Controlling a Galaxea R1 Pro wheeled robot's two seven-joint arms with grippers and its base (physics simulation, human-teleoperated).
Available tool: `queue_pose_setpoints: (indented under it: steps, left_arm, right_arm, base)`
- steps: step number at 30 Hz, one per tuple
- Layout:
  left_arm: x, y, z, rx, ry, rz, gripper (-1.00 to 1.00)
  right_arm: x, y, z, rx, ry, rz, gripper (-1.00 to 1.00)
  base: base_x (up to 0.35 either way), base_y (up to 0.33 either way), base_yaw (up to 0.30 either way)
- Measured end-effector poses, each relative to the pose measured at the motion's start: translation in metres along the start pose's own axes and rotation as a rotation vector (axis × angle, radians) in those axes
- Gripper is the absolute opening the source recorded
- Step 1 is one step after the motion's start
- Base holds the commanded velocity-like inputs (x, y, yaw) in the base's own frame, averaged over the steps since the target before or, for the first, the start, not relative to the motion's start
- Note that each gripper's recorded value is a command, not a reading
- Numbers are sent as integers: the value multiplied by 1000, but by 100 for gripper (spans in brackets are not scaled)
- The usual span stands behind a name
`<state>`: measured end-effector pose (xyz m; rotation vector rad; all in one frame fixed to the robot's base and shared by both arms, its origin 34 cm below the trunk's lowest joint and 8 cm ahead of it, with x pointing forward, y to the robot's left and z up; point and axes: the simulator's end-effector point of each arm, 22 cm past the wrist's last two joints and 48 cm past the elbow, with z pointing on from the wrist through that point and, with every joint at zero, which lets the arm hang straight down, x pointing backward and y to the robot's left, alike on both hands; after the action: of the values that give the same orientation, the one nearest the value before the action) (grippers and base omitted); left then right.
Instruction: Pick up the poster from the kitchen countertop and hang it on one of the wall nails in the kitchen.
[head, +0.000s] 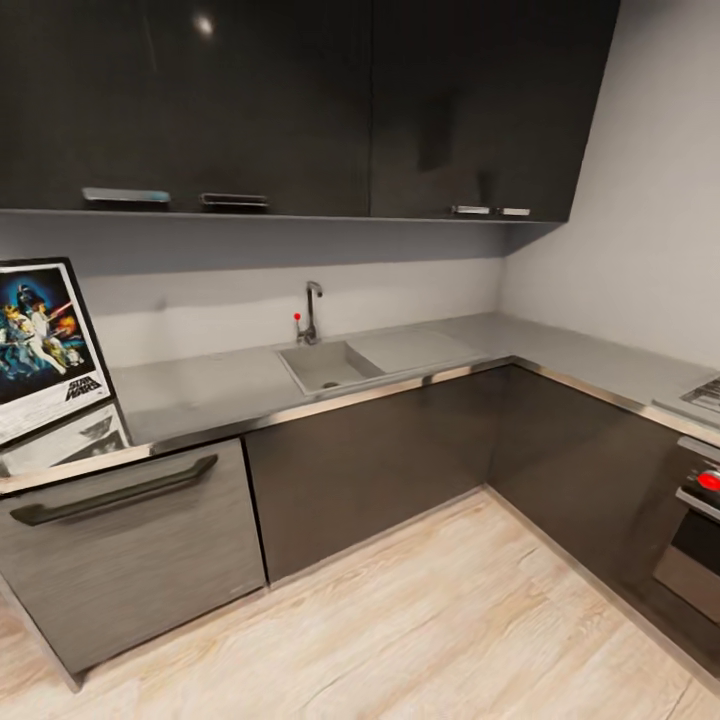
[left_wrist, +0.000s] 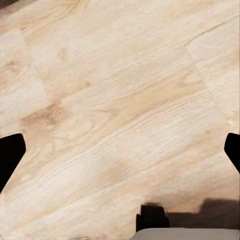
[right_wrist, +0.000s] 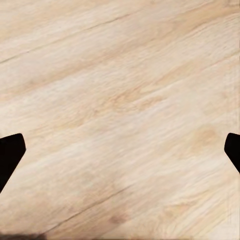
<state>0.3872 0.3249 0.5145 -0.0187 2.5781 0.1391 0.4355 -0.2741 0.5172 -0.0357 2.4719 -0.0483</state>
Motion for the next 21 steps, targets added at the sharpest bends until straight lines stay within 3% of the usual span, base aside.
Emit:
queue_pose_setpoints:
  steps: [16,21]
  left_arm:
    - [1,4,0,-7,3,-13,100]
    - [2,4,0,-7,5,-13,100]
  right_arm:
    - [1,0,0,0,3,-2,100]
    - [2,2,0,-11,4,-67,100]
  base:
    - [-28,288,286]
    - [-1,311,281]
